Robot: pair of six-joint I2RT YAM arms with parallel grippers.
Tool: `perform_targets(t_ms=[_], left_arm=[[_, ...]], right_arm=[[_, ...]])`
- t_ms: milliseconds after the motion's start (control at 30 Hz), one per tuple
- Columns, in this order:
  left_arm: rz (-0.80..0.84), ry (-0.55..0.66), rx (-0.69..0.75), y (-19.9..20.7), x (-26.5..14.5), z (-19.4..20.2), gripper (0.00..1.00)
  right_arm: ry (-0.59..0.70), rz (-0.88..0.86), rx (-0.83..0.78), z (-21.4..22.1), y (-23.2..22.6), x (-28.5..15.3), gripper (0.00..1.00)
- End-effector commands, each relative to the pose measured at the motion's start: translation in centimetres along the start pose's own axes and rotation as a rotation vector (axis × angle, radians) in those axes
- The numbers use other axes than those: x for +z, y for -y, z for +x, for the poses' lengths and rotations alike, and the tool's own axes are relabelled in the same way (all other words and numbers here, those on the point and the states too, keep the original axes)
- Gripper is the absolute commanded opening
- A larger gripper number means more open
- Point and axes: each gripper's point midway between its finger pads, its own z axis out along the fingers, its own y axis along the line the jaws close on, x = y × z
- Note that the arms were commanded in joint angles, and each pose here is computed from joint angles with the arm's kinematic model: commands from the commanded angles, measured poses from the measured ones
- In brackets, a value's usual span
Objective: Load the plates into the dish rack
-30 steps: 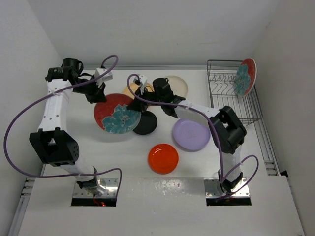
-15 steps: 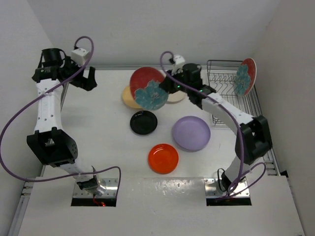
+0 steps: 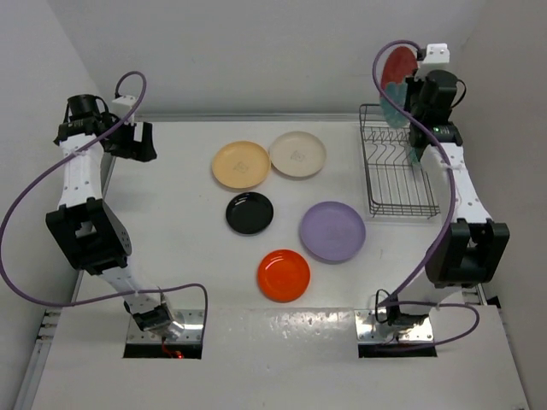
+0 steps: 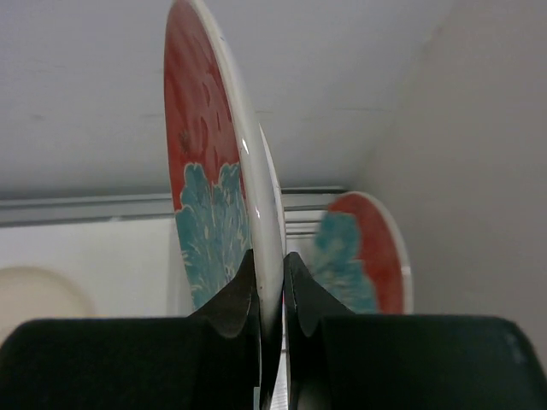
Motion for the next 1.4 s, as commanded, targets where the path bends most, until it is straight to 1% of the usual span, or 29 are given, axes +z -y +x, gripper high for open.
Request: perform_targets(t_ms=[0,33,100,233,333,367,433,533,700,733,867,1133,1367], left_arm=[[0.007,0.01,-0.032,-0.4,0.7,-0.2,1.0],[0.003,0.017,-0.028,-0.5,0.5,-0.6,1.0],[-0.007,-0.007,-0.037,-1.0,1.2,0.1,1.0],[-0.007,-0.049,-0.046,-1.2,1.8,1.2,1.0],[0.009,-0.079,-0.063,-1.1,2.6,2.2,1.0],[0.0,-0.081,-0.061,-1.3,2.4,2.0,1.0],[0.008,-0.099,-0.071,-1.4,2.9,2.4,1.0],[0.013,-0.107,-0.075,-1.4,3.3,2.7,1.0],[0.025,-0.111,-0.081,-1.5,3.9,2.8,1.0],[0.029,-0.12,-0.085,-1.4,3.8,3.0,1.0],[0.037,-0.116,-0.086,-1.2,3.8,3.0,1.0],[0.036,-0.135,-0.084,-1.2,3.7,3.4,1.0],[0.051,-0.15,-0.076,-0.6,3.7,3.6,1.0]], right_arm=[[0.236,0.199,-0.084,-7.2,5.4,0.9,0.0],[0.222,0.218,-0.107,-6.5,6.3,1.5,0.0],[0.229,0.228,-0.143,-6.4,6.8,2.1,0.0],[0.171,0.256,-0.258,-4.2,8.0,4.3,0.0],[0.156,0.29,-0.291,-3.6,9.0,5.1,0.0],[0.17,0.302,-0.296,-3.9,9.2,5.1,0.0],[0.155,0.326,-0.307,-3.1,9.5,5.3,0.0],[0.166,0.346,-0.28,-2.9,10.2,5.2,0.0],[0.212,0.362,-0.235,-4.8,11.0,4.2,0.0],[0.231,0.376,-0.23,-5.8,11.4,3.7,0.0],[0.239,0.408,-0.231,-6.5,12.9,3.0,0.0],[0.161,0.4,-0.247,-2.5,13.9,3.4,0.0],[0.07,0.333,-0.188,3.0,12.9,4.9,0.0]])
